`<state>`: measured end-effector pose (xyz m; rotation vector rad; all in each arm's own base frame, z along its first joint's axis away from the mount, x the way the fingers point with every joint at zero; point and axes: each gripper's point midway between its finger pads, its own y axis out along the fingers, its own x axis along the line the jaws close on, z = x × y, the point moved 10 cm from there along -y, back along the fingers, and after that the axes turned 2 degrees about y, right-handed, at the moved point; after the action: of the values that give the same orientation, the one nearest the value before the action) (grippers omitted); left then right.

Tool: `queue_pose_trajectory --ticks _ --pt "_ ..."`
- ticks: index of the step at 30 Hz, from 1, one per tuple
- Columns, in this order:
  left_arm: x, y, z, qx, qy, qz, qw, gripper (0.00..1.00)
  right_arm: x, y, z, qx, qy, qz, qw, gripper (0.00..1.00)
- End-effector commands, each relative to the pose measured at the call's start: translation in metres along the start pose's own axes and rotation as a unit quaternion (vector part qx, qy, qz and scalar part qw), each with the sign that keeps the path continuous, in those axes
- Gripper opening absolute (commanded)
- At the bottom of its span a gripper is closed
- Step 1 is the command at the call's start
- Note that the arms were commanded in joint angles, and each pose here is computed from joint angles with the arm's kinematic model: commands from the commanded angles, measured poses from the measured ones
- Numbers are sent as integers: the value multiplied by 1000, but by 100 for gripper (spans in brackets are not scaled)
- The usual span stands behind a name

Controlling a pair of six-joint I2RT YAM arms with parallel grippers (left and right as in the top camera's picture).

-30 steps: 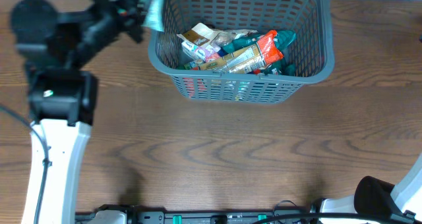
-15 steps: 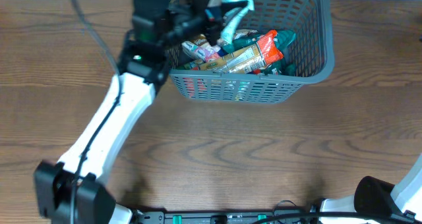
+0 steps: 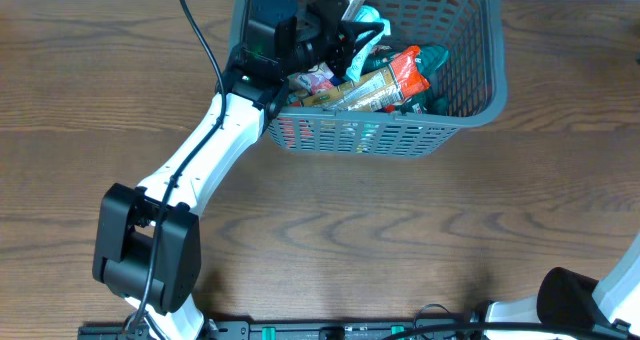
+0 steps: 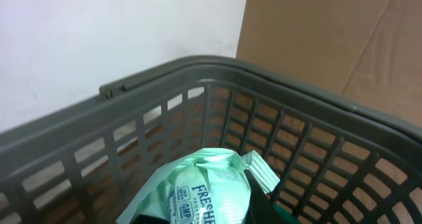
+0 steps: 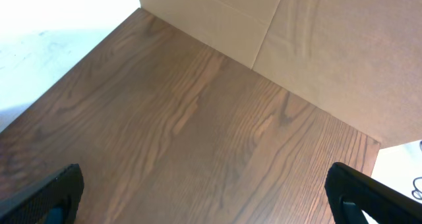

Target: Pack container

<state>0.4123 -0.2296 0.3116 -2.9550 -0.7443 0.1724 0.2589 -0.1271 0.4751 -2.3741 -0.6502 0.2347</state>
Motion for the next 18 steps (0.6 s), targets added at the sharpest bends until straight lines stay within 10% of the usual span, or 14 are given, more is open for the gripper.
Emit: queue_pose_trajectory --ticks 1,2,3,18 --pt "-2 -6 -17 -21 21 -5 1000 29 -2 -2 -2 -7 0 5 1000 99" --pt "-2 -7 -18 -23 18 -5 1000 89 -2 -2 -2 -7 0 5 1000 99" --pt "-2 -7 -20 -24 15 -5 1000 98 -2 -2 -2 -7 0 5 1000 99" --pt "-16 -69 -80 -51 25 -92 994 98 -2 -2 -2 -7 0 5 1000 99"
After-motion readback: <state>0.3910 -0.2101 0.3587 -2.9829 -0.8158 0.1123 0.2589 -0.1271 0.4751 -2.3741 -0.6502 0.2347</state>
